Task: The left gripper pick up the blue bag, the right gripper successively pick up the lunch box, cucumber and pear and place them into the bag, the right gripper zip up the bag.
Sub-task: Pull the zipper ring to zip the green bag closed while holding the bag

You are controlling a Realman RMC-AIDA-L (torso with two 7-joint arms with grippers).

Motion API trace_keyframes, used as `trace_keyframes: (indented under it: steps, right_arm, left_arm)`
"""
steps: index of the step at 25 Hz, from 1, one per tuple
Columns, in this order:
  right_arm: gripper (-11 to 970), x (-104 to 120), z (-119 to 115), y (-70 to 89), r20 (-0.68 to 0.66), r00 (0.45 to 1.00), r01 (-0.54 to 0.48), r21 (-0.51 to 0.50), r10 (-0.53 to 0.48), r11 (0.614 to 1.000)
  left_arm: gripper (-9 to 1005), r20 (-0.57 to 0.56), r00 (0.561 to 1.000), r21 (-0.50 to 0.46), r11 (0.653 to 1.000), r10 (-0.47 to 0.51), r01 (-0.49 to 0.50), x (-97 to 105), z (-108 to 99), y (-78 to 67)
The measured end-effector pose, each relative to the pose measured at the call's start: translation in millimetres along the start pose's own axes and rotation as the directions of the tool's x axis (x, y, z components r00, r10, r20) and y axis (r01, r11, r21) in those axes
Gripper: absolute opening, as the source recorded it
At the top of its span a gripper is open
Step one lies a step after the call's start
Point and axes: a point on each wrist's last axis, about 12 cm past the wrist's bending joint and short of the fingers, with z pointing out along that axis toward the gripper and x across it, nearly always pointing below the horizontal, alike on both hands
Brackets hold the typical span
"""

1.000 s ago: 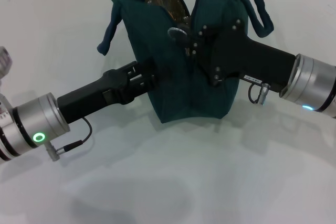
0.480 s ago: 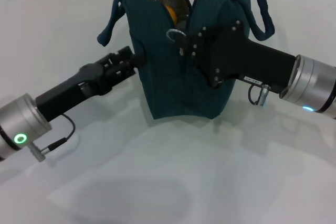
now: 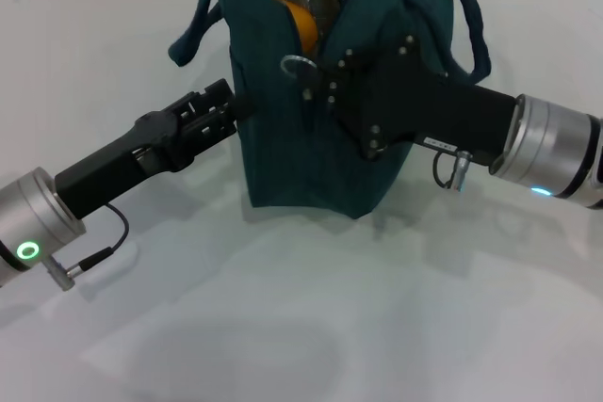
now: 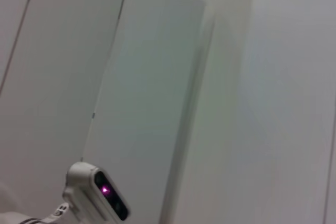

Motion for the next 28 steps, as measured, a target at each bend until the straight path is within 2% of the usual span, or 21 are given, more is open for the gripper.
trace_keyframes:
  steps: [12,28]
  right_arm:
    - [9,0.9,3.5,3.0,-0.007,1.0,-0.005,-0.021,0.004,1.0]
    - [9,5.4,-1.4,2.7,-0.029,0.999,-0.018,0.006,0.018,1.0]
  left_arm:
    - [735,-0.004,1.0,-0.001,1.0,0.012,-0.012,-0.2,-1.8,0.1]
    - [730,-0.032,0.999,0.022,1.0,0.022,-0.021,0.6,7.8,-0.5]
